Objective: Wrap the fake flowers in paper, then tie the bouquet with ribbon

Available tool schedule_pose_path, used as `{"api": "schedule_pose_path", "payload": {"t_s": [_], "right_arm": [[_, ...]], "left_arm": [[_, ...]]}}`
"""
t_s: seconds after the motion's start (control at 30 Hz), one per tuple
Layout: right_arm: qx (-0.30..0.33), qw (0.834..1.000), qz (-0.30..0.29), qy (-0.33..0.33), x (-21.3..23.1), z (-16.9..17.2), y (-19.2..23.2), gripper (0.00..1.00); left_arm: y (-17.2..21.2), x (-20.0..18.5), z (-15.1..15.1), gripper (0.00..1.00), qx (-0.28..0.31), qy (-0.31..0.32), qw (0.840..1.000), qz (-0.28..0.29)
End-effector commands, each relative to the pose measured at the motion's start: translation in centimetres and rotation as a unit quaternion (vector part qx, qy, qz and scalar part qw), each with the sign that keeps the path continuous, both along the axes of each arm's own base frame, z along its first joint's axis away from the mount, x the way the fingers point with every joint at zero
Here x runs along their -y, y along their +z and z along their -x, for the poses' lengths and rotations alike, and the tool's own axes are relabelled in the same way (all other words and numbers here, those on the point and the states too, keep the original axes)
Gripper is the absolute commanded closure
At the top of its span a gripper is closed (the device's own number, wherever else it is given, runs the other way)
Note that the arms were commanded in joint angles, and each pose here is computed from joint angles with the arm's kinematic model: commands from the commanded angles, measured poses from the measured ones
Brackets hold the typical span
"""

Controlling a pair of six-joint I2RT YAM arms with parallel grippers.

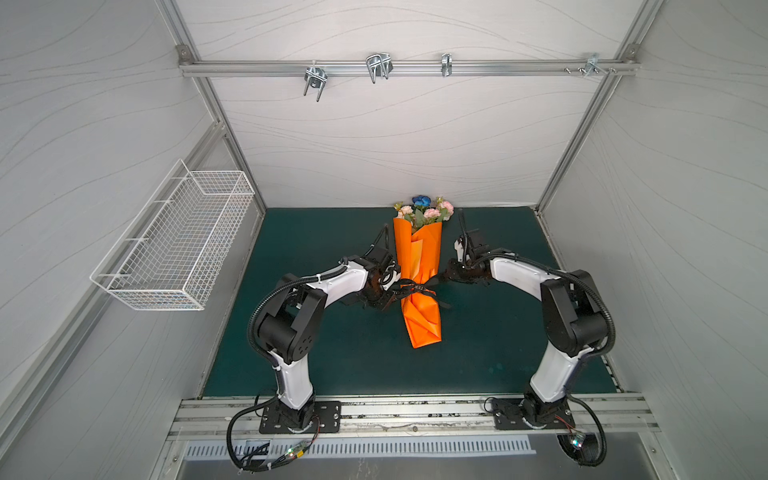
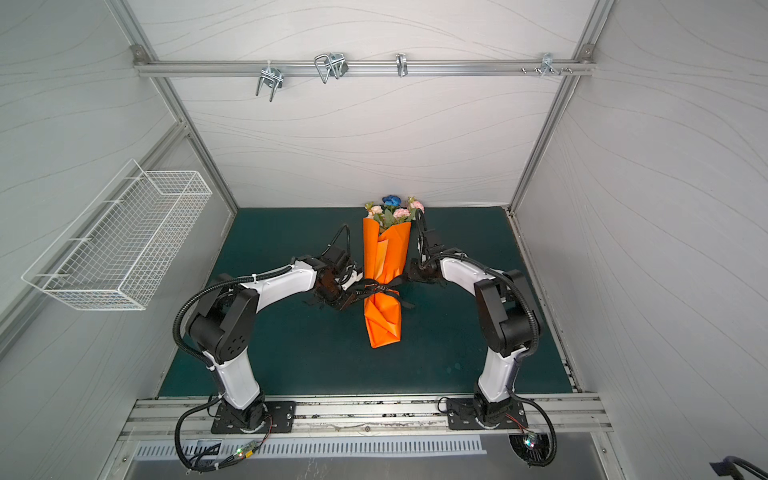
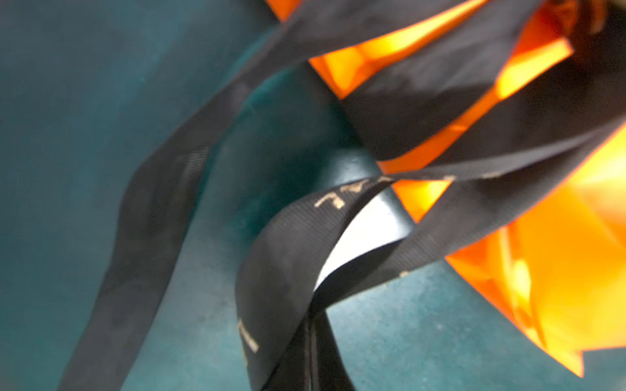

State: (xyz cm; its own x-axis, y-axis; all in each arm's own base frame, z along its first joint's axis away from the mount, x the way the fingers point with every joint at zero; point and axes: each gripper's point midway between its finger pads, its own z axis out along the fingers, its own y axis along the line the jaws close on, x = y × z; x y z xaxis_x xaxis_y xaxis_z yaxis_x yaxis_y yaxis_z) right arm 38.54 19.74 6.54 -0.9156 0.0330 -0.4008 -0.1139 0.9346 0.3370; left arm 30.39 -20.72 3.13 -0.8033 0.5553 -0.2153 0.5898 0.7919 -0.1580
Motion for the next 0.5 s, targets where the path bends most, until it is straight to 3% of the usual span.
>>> {"api": "schedule_pose_path", "payload": {"t_s": [0.0,0.17,0.3,0.47], "right_arm": [[-0.001,1.000,-0.029,-0.011,0.2,1.1,2.2,0.45],[-0.045,0.993,-0.087,-0.058,1.9,3.8,1.6,0.36],[-0.096,0.976,-0.168,-0.098,2.1,6.3,-0.1,0.34],[-0.134,0.956,-0.220,-0.138,1.6,8.0,-2.0,0.32]], "left_arm": [[2.0,1.7,-0.4,1.00,0.016,-0.017,0.999,0.030],[2.0,1.9,-0.2,1.00,0.021,-0.025,0.999,0.026],[2.0,1.8,-0.2,1.00,0.024,-0.025,0.999,0.023],[1.7,1.9,0.0,1.00,0.021,-0.029,0.999,0.018]]}}
